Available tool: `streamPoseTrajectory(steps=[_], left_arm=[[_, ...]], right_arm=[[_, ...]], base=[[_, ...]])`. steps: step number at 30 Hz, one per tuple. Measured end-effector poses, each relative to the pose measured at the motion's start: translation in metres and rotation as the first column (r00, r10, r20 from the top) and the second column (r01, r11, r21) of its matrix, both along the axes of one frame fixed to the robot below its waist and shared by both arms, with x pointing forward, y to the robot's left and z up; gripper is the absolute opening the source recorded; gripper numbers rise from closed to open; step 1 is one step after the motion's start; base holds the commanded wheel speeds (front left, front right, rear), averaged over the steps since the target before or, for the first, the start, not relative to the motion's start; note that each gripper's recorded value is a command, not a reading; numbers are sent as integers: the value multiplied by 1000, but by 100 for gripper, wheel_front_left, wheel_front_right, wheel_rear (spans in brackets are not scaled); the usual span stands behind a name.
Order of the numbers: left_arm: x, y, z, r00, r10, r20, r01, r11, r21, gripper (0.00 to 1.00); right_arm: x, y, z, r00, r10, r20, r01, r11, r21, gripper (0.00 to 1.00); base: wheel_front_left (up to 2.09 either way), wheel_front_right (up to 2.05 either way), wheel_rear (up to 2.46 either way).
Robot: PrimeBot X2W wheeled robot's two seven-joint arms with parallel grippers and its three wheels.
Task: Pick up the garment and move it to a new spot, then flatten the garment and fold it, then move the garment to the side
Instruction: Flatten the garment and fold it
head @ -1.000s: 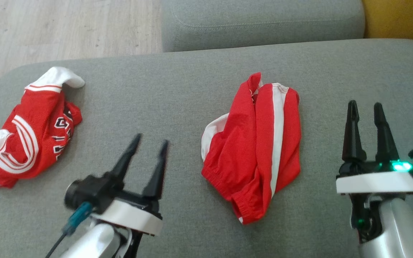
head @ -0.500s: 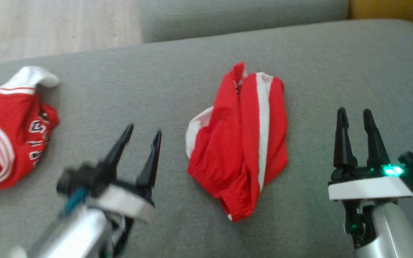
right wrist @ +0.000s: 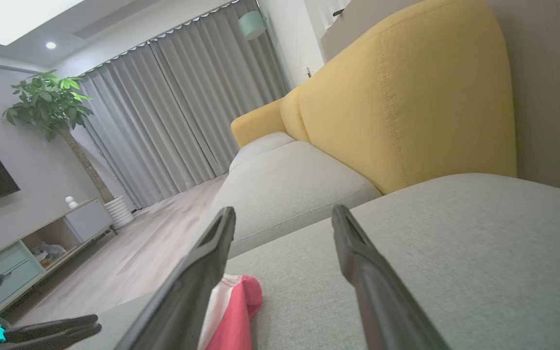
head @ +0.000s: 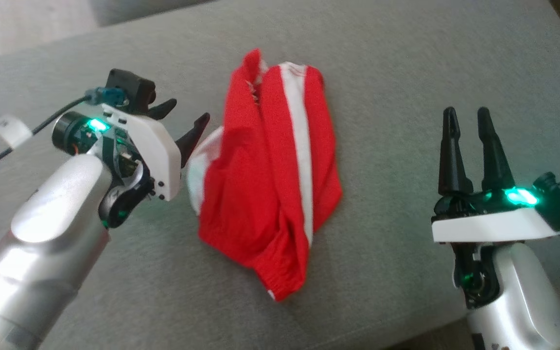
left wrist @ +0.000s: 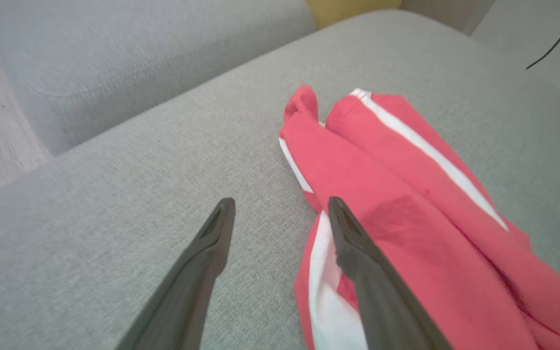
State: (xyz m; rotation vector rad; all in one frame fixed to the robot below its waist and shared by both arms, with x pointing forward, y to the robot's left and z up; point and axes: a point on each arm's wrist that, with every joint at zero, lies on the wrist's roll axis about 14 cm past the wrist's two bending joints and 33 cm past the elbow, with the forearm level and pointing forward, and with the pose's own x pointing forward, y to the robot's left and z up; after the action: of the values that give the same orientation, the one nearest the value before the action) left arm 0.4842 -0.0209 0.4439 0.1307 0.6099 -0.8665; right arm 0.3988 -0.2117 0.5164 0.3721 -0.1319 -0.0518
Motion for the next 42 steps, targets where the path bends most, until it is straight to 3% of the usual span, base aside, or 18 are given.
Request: streamPoseTrajectory(steps=[9,15,16,17,18,23,29,34,40,41,42], left_arm=[[-11,-34,-52,975,-117,-187,128,991,47,100],[-16,-41,-64,956,-168,-241,191,979,76,100],[-16,-42,-65,953,-177,-247,203,976,80,89],[-16,-43,-65,951,-186,-246,212,974,83,25],[-15,-44,-65,951,-190,-244,216,973,82,0],[-2,-46,-64,967,-183,-175,201,976,86,0],[40,-51,-25,975,-203,91,191,974,120,0],[64,-59,16,918,-244,314,207,967,145,0],[74,-64,37,846,-275,456,219,960,173,0],[77,-65,41,839,-257,479,202,966,164,16],[82,-64,45,831,-226,508,171,973,154,96]], right_arm=[[-11,-27,-15,995,-85,-55,85,996,-2,100],[-17,-37,-18,991,-116,-70,116,993,-7,100],[-17,-38,-18,990,-119,-71,119,993,-8,100],[-18,-39,-18,990,-122,-70,122,992,-8,100],[-18,-40,-17,990,-125,-68,125,992,-8,100],[-19,-43,-15,989,-135,-63,135,991,-8,100],[-22,-44,-10,989,-137,-51,137,991,-3,100],[-24,-44,-8,990,-137,-43,137,991,1,100],[-25,-43,-3,990,-135,-30,135,991,4,100],[-25,-43,-3,990,-134,-30,135,991,5,100],[-25,-43,-3,991,-134,-30,134,991,5,100]], base=[[0,0,0],[0,0,0],[0,0,0],[0,0,0],[0,0,0],[0,0,0],[0,0,0],[0,0,0],[0,0,0],[0,0,0],[0,0,0]])
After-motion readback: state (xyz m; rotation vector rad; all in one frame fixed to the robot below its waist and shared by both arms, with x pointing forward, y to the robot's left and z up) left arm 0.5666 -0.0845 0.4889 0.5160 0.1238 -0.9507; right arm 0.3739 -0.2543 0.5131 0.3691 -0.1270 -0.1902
